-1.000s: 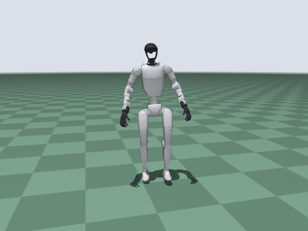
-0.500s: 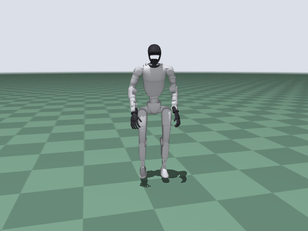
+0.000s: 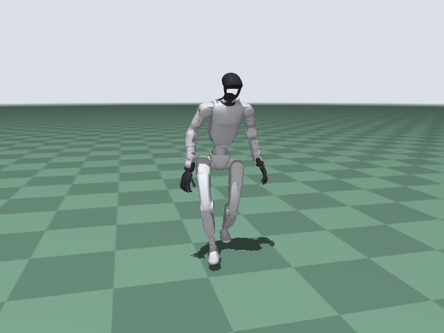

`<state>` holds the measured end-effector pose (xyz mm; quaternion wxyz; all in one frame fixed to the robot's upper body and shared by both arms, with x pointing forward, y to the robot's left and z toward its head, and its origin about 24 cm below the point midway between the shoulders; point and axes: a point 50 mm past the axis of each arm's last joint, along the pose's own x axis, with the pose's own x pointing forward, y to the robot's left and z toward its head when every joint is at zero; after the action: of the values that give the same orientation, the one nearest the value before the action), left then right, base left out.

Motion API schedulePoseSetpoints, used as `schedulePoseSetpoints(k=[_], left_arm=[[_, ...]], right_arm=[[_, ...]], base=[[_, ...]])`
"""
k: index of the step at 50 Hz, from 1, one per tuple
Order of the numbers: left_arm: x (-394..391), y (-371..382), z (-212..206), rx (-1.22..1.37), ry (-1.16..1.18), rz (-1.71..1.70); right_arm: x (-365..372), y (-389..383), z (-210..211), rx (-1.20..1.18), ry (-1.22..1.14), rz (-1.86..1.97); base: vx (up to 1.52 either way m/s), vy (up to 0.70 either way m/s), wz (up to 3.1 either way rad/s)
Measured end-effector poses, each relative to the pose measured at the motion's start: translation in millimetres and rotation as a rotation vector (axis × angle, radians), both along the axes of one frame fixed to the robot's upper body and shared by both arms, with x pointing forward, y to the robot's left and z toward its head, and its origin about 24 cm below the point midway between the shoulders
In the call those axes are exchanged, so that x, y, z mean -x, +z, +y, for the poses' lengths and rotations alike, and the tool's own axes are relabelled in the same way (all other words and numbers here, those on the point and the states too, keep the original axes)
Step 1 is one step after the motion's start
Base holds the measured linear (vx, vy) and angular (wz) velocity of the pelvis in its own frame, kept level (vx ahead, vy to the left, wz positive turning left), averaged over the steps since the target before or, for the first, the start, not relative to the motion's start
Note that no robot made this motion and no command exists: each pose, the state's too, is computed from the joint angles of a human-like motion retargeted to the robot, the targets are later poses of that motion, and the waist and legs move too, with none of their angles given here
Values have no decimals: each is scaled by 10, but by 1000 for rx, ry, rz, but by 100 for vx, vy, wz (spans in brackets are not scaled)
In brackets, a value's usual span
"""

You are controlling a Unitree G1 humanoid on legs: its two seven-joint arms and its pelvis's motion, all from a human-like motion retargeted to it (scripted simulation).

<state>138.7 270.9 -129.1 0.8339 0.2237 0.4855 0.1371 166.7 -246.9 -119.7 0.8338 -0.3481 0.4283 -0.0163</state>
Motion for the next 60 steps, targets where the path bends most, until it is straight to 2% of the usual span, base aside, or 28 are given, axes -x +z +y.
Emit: schedulePoseSetpoints(k=[6,10,15,20,23,27,33,39,44,48,51,55,60], left_arm=[[-665,279,-3,-49,-155,-121],[-1243,654,-215,-86,-249,-358],[-1552,1111,-702,9,-345,-703],[-1472,1219,-864,0,-315,-823],[-1051,808,-741,-16,-201,-655],[43,81,-489,-5,-93,-223],[1591,-340,-345,3,102,358],[2085,-352,-379,108,399,514],[2400,-317,-546,89,405,601],[2359,-354,-633,168,344,641],[1950,-400,-456,173,301,542],[1147,-301,-127,28,272,257],[643,-116,18,-144,112,65]], right_arm=[[93,-74,-66,-63,128,200],[504,-33,-274,-22,183,200],[1282,146,-613,-6,142,278],[1749,140,-714,-65,-120,320],[1533,88,-848,38,-180,302],[824,135,-930,246,-182,130],[-357,611,-541,247,51,-272],[-969,1349,-274,280,147,-651],[-1074,1796,-94,245,154,-919],[-1072,1861,-34,214,174,-939],[-952,1653,-105,200,113,-851],[-713,1205,-197,117,-62,-705],[-426,745,-184,106,-73,-504]], base=[[79,-2,142],[111,-43,269],[128,-66,193],[121,-75,-19],[109,-69,-215],[103,-48,-168],[75,-24,-156],[61,-2,-150],[52,13,-95],[33,15,-51],[21,10,-20],[15,6,17],[15,3,21]])
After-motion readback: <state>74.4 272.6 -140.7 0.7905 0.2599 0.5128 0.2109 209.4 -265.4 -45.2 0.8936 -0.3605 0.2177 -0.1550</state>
